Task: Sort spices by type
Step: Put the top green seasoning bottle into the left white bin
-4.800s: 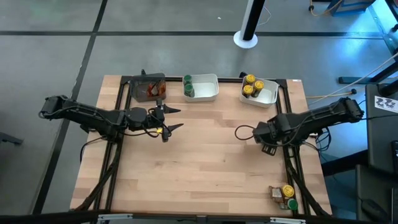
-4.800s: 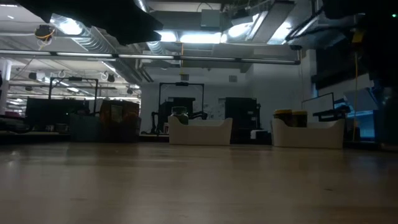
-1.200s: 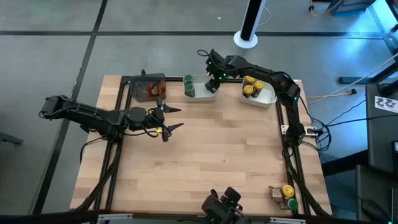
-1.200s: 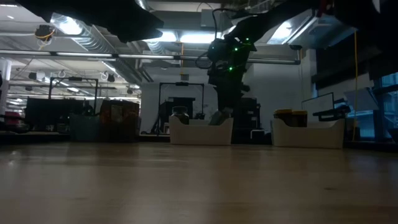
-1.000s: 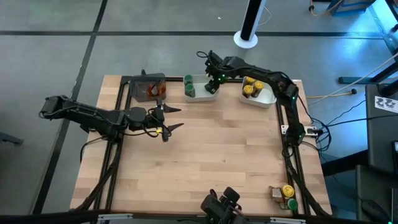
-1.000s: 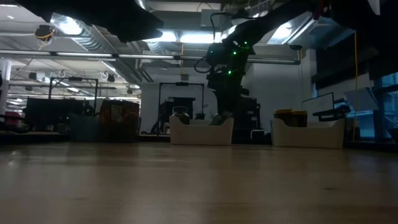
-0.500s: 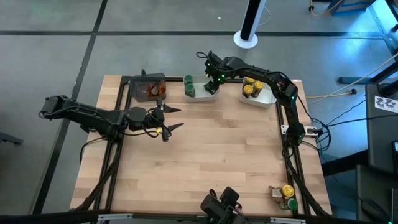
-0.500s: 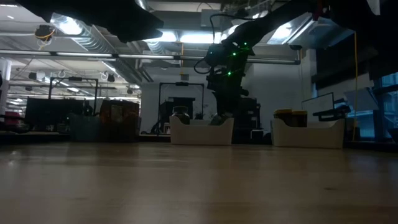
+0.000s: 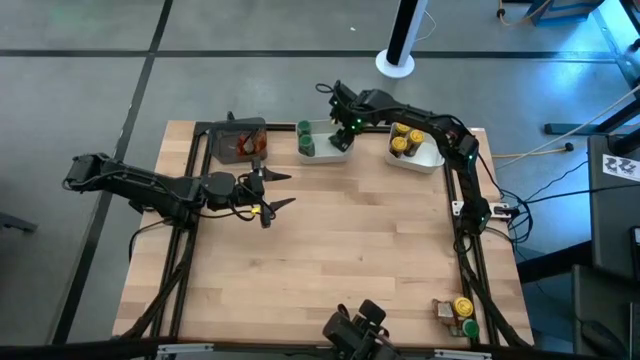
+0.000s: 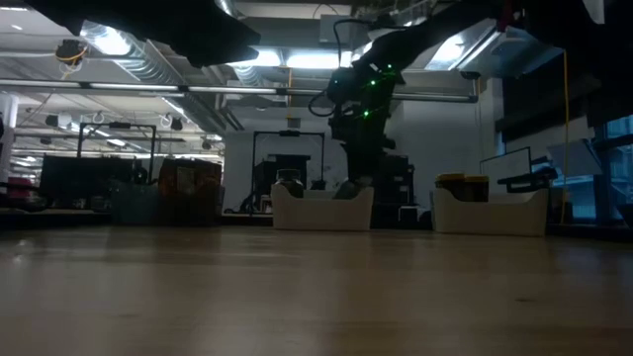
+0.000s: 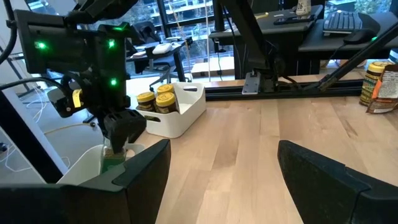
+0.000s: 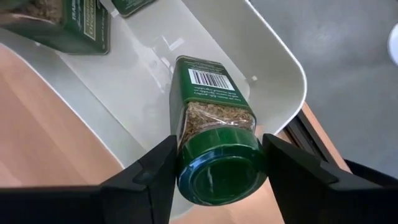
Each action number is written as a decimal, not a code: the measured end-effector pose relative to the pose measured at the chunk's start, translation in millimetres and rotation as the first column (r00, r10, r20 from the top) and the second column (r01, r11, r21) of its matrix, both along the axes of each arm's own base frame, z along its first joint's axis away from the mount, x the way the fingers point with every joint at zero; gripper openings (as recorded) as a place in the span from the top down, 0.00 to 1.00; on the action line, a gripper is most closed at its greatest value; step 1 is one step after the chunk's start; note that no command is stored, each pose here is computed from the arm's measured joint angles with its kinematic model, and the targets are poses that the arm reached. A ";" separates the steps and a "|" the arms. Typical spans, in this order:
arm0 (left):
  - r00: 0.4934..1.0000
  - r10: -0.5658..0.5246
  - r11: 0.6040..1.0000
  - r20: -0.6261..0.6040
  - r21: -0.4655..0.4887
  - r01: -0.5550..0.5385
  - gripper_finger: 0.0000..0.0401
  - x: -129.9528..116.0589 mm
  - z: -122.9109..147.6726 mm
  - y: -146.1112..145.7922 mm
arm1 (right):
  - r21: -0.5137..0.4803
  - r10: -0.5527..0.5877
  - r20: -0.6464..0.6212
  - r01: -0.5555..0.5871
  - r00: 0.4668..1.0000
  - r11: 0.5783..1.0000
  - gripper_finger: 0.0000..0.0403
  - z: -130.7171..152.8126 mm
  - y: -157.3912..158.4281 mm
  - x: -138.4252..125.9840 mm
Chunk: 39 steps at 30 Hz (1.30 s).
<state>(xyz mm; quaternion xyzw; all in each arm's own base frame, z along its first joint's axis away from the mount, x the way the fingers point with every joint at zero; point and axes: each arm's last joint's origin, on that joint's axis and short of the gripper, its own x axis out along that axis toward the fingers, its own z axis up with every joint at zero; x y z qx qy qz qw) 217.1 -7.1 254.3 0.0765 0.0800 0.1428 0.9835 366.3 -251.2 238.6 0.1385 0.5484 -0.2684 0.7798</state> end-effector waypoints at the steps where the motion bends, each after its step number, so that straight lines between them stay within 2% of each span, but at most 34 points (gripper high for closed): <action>1: 1.000 0.000 1.000 0.000 0.000 0.000 0.30 0.0 0.0 0.0 | -0.001 0.001 0.000 -0.001 1.000 1.000 0.48 1.8 -0.1 0.1; 14: 1.000 0.000 1.000 0.000 0.002 0.000 0.30 0.0 0.0 0.0 | -0.006 0.041 -0.034 -0.041 0.999 0.999 0.48 28.4 1.7 -3.0; 21: 1.000 0.014 1.000 0.001 -0.001 -0.014 0.30 0.1 0.1 3.1 | 0.064 0.072 -0.038 -0.069 0.997 0.996 0.48 39.4 11.5 -3.6; 27: 1.000 0.019 1.000 0.000 -0.002 -0.019 0.30 0.3 -0.2 4.2 | 0.090 0.103 -0.064 -0.097 0.993 0.991 0.48 37.2 23.5 0.4; 32: 1.000 0.020 1.000 0.001 -0.008 -0.020 0.30 0.3 -0.3 4.2 | 0.058 0.137 -0.102 -0.132 0.985 0.990 0.48 37.0 32.9 5.0; 39: 1.000 0.020 1.000 0.001 -0.008 -0.020 0.30 0.2 -0.4 4.2 | 0.056 0.132 -0.132 -0.125 0.982 0.991 0.48 31.4 30.5 4.9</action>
